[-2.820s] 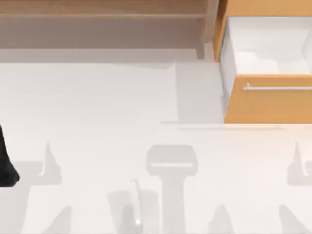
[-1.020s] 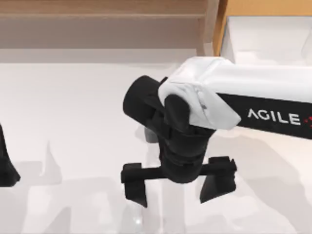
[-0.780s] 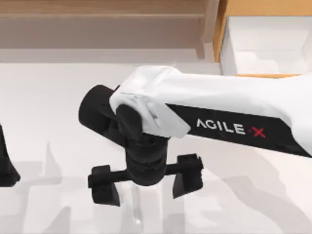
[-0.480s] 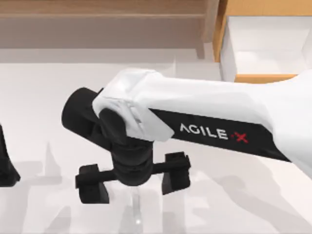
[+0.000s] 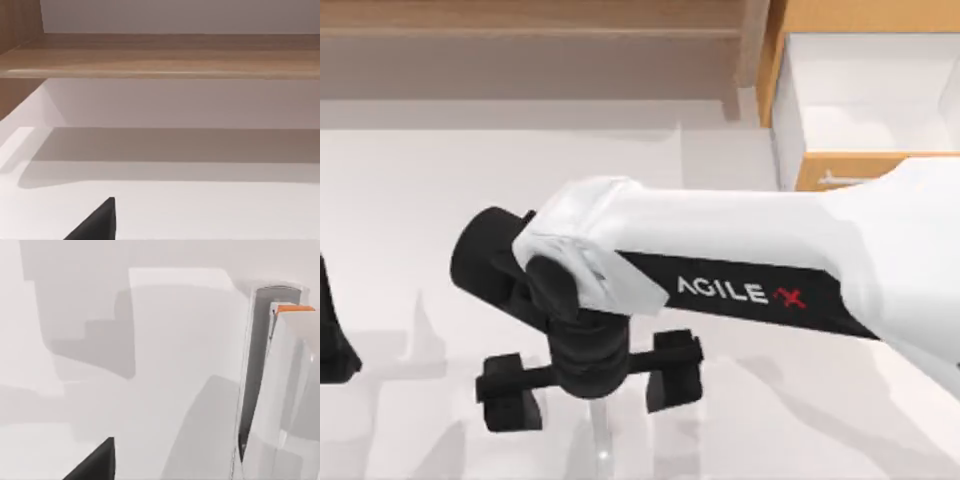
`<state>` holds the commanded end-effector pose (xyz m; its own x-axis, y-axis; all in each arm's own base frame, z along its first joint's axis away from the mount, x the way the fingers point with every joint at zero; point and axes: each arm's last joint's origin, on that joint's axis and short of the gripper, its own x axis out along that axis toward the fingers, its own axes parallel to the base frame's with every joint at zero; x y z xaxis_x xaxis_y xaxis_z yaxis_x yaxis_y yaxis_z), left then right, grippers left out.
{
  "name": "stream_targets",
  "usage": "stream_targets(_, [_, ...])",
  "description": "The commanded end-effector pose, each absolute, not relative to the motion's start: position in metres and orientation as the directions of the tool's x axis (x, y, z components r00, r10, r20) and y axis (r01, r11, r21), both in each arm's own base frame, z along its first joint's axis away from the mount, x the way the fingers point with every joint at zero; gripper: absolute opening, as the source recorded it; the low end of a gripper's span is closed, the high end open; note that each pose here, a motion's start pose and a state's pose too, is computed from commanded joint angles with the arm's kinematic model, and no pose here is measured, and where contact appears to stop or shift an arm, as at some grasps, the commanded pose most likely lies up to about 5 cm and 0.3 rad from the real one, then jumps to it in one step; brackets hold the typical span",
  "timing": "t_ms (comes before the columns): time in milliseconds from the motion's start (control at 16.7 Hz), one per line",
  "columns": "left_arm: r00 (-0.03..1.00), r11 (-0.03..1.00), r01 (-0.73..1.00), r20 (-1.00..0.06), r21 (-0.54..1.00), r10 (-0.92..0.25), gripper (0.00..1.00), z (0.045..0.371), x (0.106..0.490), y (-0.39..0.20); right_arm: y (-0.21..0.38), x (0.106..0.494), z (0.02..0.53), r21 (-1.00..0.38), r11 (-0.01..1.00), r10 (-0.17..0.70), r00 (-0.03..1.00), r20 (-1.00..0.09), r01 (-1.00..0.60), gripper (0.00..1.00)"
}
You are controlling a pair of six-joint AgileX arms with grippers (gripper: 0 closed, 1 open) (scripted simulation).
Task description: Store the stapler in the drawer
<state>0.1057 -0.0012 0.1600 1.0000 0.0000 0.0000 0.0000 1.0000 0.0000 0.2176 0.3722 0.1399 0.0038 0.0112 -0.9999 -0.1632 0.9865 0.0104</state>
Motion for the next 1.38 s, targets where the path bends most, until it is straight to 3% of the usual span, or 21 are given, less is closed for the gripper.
stream_targets(360, [1.0, 1.0, 0.0, 0.0, 0.0, 0.0, 1.0, 0.16, 0.106, -0.001, 0.37, 0.218, 0.119, 0.004, 0.987, 0.004, -0.001, -1.0, -0.163, 1.0])
stream_targets(1140, [1.0, 1.0, 0.0, 0.0, 0.0, 0.0, 1.0, 0.16, 0.106, -0.001, 0.37, 0.218, 0.119, 0.004, 0.987, 0.004, -0.001, -1.0, -0.163, 0.02])
stream_targets(1380, [1.0, 1.0, 0.0, 0.0, 0.0, 0.0, 1.0, 0.16, 0.106, -0.001, 0.37, 0.218, 0.119, 0.004, 0.987, 0.004, -0.001, -1.0, -0.163, 0.0])
